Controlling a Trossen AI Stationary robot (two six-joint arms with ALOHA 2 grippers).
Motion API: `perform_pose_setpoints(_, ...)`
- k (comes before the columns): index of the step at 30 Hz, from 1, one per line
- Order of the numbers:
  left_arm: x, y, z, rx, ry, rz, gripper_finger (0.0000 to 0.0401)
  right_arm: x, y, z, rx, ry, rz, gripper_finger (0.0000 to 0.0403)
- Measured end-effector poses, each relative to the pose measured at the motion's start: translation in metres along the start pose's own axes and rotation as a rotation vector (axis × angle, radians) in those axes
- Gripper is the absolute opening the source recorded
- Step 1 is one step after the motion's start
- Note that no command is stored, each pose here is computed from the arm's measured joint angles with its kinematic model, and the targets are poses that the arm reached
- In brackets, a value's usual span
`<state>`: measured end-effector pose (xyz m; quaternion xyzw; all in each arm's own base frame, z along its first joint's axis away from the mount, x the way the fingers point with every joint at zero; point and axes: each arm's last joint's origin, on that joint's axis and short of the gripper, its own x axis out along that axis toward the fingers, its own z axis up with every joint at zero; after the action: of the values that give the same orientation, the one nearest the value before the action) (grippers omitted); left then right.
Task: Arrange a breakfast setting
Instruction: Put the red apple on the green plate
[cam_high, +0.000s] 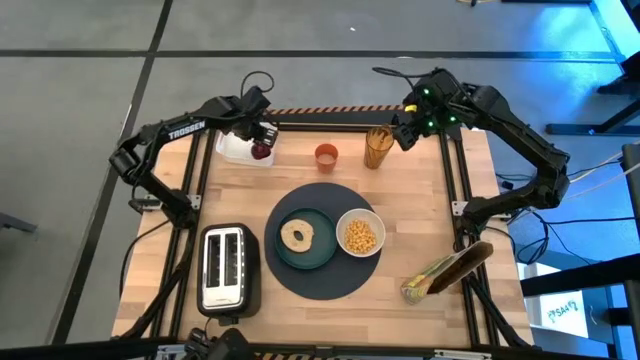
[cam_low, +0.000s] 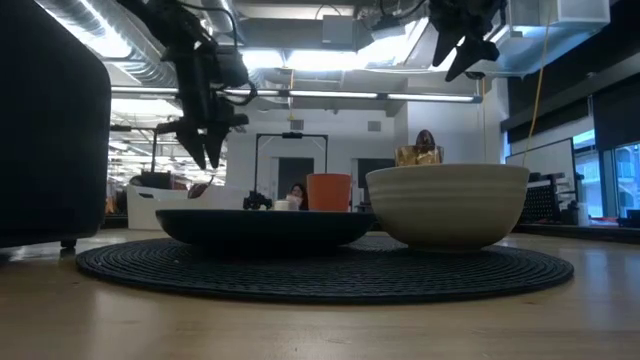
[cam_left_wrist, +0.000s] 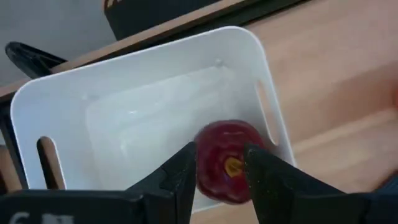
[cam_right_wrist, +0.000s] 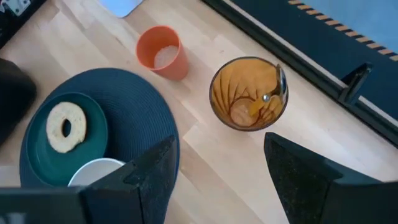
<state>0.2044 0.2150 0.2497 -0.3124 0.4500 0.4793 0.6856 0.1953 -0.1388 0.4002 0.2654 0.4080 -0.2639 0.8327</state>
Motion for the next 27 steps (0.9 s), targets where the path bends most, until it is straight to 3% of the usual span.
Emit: perform_pose_setpoints(27,0.009,-0.028,-0.012,0.052,0.032,0.026,0.0124,0.0,0.0,-0.001,0.025,0.016,0.003,0.0232)
